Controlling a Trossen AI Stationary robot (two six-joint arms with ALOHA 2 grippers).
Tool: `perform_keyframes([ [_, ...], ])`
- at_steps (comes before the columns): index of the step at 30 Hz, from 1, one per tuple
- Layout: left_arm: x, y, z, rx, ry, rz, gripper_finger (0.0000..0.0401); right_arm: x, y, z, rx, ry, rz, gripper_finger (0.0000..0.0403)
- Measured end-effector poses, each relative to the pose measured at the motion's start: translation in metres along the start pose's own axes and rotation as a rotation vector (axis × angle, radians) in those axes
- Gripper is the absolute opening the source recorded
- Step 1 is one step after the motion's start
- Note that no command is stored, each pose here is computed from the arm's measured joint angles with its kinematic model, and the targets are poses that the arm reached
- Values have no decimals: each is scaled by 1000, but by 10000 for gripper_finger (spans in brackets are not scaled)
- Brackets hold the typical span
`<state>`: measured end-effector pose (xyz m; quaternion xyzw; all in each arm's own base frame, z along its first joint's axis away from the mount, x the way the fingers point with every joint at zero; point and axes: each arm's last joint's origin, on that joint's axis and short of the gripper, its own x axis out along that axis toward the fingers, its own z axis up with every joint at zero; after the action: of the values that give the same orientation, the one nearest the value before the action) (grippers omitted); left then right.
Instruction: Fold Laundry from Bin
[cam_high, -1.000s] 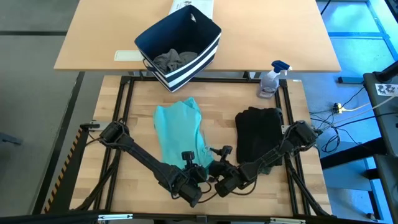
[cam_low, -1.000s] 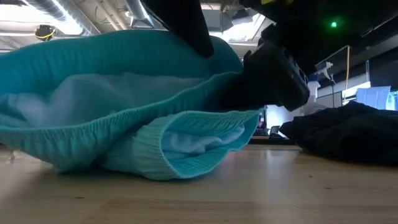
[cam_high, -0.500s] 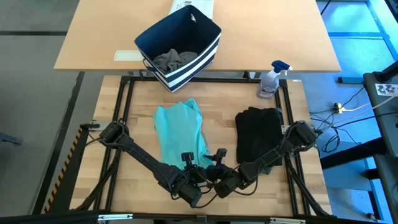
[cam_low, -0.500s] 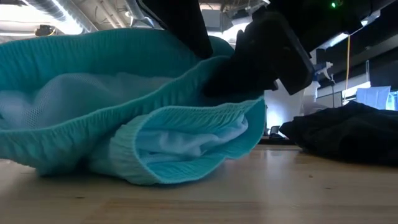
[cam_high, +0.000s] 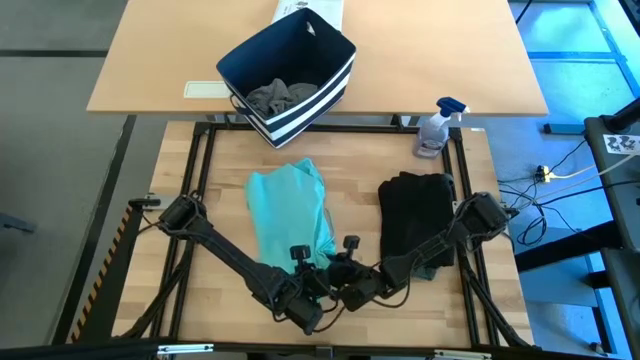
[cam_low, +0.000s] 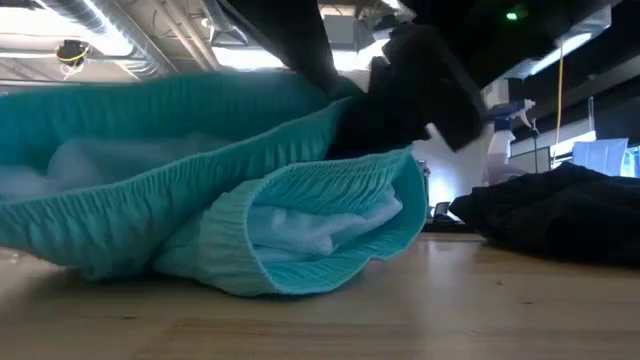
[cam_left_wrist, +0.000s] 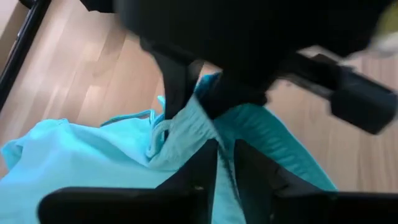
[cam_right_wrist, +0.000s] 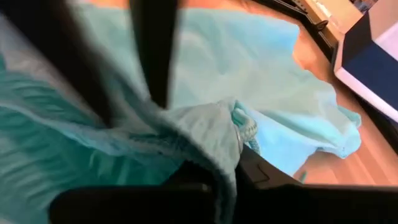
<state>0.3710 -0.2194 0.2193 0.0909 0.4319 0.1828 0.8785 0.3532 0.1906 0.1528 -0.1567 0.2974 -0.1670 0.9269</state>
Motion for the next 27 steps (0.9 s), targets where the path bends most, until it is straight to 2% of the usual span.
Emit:
perform_keyframes([
  [3, -15, 3, 0, -11, -14, -1, 72, 7, -6, 7, 31, 2, 5, 22],
  [7, -40, 3, -2, -92, -44, -27, 92, 13, -14, 18, 70, 0, 18, 24],
  [11, -56, -18, -13, -170, -75, -102, 99, 17, -18, 25, 90, 6, 59, 11],
  [14, -49, -42, -28, -207, -46, -132, 93, 19, -20, 25, 98, 4, 62, 17],
  [17, -38, -55, -41, -265, -43, -86, 81, 19, -20, 25, 115, 6, 62, 30],
  [21, -41, -58, -44, -291, -88, -62, 67, 19, -20, 26, 120, 5, 63, 26],
  [24, -39, -59, -44, -259, -83, -58, 68, 19, -20, 26, 121, 5, 63, 18],
  [27, -36, -54, -43, -241, -134, 7, 77, 21, -21, 26, 128, 7, 81, 17],
])
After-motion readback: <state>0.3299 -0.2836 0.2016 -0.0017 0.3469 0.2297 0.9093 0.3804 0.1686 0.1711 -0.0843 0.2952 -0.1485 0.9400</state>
